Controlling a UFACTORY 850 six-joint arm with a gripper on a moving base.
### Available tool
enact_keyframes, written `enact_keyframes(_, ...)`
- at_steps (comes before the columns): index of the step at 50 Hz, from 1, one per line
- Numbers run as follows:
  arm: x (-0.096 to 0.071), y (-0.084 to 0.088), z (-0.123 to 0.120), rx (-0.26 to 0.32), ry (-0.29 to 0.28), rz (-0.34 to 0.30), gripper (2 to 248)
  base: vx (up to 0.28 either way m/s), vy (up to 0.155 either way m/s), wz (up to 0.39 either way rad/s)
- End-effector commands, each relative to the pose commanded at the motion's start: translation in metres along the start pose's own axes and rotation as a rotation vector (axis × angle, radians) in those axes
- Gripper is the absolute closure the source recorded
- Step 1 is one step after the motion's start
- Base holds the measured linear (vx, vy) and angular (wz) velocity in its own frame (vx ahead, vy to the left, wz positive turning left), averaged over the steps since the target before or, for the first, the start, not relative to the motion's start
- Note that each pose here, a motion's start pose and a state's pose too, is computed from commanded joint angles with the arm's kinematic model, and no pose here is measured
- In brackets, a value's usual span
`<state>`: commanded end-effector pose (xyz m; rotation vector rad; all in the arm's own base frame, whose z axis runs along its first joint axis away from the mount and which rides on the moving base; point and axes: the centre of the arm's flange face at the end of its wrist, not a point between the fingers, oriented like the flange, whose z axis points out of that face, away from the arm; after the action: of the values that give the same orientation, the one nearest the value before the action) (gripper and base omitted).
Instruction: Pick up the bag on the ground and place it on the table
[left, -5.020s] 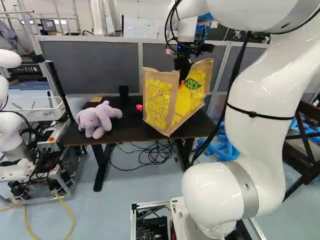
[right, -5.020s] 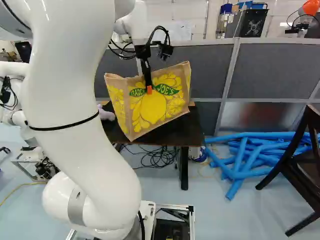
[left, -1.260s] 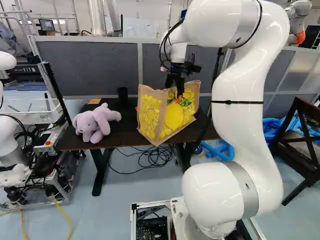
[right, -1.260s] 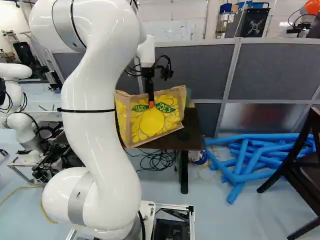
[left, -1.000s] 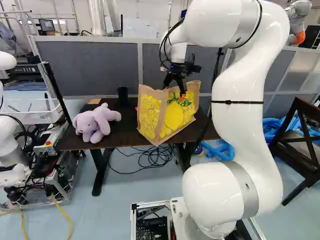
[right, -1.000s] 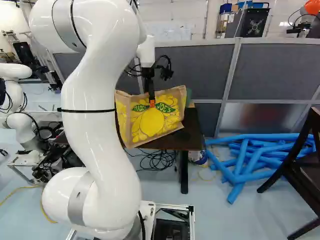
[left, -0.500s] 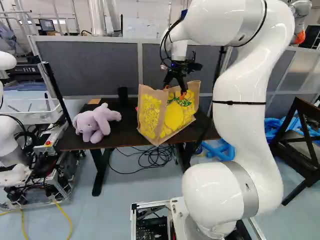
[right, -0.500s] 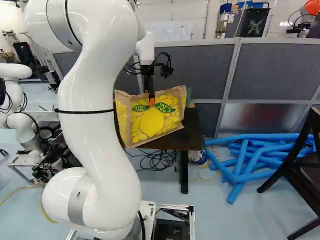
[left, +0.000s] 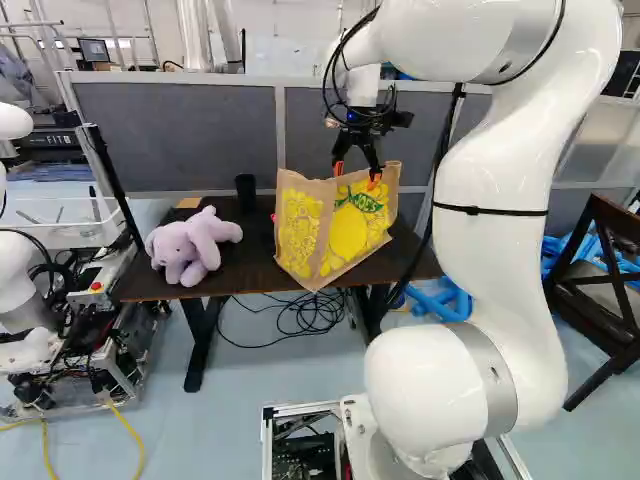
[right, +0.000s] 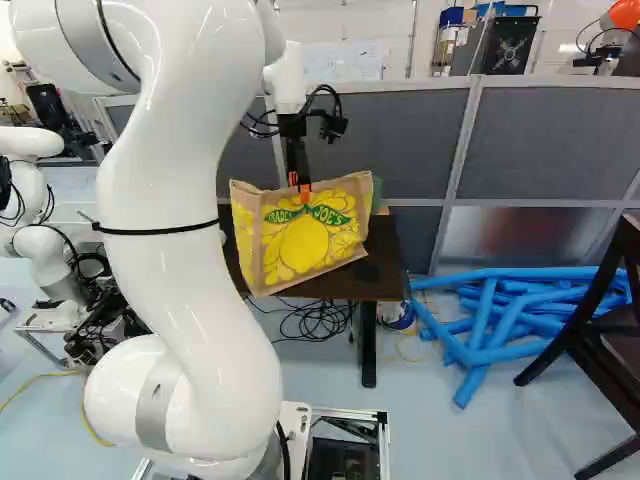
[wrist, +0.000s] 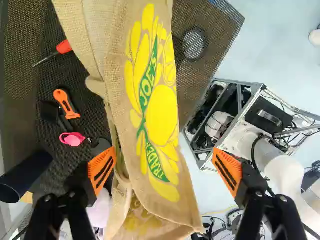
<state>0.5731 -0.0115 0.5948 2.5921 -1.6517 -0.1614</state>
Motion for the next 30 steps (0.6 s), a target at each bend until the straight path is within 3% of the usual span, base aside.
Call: enact_keyframes(30,-0.013,0.026,-0.047,0.029,0.014,0.000,3,0.000,0.000,0.000)
